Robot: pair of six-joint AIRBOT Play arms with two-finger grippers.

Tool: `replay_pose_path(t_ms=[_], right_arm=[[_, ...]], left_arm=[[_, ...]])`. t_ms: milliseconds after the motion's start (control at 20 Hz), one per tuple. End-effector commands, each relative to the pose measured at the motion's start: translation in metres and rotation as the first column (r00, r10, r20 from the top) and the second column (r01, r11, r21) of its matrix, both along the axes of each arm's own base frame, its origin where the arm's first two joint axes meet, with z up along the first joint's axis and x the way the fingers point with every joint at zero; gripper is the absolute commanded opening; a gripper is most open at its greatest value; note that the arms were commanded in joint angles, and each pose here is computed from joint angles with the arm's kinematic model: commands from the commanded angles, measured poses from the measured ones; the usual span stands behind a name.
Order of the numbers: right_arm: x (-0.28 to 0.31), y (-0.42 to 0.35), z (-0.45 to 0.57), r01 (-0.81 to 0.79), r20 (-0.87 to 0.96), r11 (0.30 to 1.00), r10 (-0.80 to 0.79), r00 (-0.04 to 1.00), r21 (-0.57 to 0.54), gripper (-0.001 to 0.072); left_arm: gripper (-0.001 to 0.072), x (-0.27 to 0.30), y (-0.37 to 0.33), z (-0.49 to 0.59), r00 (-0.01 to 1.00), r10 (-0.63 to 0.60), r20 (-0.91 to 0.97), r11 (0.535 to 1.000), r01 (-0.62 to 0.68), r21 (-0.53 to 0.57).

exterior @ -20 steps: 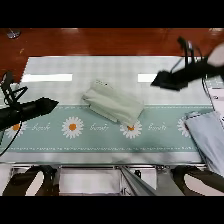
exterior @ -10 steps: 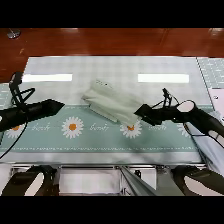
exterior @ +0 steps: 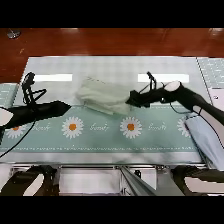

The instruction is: Fold the shirts.

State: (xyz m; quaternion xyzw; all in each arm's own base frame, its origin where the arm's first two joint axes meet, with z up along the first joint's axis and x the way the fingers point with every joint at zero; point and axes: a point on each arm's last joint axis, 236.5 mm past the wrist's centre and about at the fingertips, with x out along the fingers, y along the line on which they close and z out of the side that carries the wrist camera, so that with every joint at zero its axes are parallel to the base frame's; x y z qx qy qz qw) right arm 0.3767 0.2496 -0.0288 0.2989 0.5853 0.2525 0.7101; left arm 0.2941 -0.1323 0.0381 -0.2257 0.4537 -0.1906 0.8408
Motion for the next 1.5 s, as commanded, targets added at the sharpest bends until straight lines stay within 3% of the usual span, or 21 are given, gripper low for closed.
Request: replay_pose_path(t_ms=[0, 200, 400, 600, 800, 950, 1100, 1200, 1350, 1450], right_arm=[[0.038, -0.004, 0.090, -0.124, 0.181, 0.991, 0.133, 0.974, -0.059, 0.0025], [0.070, -0.059, 0.189, -0.044, 0.309, 0.980, 0.104, 0.945, -0.196, 0.0025], [0.060, -0.133, 0.237, 0.039, 0.296, 0.965, 0.041, 0.954, -0.260, 0.0025], [0.028, -0.230, 0.252, 0.235, 0.237, 0.907, -0.157, 0.959, -0.349, 0.0025], [-0.035, -0.328, 0.251, 0.382, 0.147, 0.754, -0.362, 0.921, -0.534, 0.0023], [-0.083, -0.385, 0.262, 0.519, 0.189, 0.599, -0.526, 0.829, -0.610, 0.0022], [-0.149, -0.415, 0.243, 0.563, 0.143, 0.490, -0.657, 0.740, -0.666, 0.0022], [-0.202, -0.429, 0.219, 0.567, 0.089, 0.401, -0.757, 0.647, -0.720, 0.0022], [-0.298, -0.445, 0.184, 0.525, 0.041, 0.182, -0.922, 0.385, -0.832, 0.0024], [-0.334, -0.444, 0.162, 0.471, 0.061, 0.082, -0.958, 0.280, -0.878, 0.0044]], left_arm=[[0.0034, 0.010, 0.004, 0.002, 0.999, 0.022, 0.037, 1.000, -0.023, 0.010], [0.0034, 0.010, 0.003, 0.001, 0.999, 0.020, 0.035, 1.000, -0.021, 0.010], [0.0034, 0.010, 0.003, 0.001, 0.999, 0.020, 0.035, 1.000, -0.021, 0.010], [0.0033, 0.010, 0.003, 0.001, 0.999, 0.020, 0.034, 1.000, -0.020, 0.009], [0.0033, 0.009, 0.003, 0.001, 0.999, 0.017, 0.033, 1.000, -0.017, 0.010], [0.0033, 0.009, 0.003, 0.001, 0.999, 0.016, 0.032, 1.000, -0.017, 0.010], [0.0034, 0.008, 0.001, 0.001, 0.999, -0.003, 0.041, 1.000, 0.002, 0.020], [0.0034, 0.007, -0.003, 0.001, 0.999, -0.018, 0.044, 1.000, 0.017, 0.022], [0.0033, 0.001, -0.016, 0.001, 0.997, -0.058, 0.047, 0.998, 0.057, 0.022], [0.0034, -0.004, -0.028, 0.000, 0.994, -0.097, 0.045, 0.995, 0.096, 0.022]])
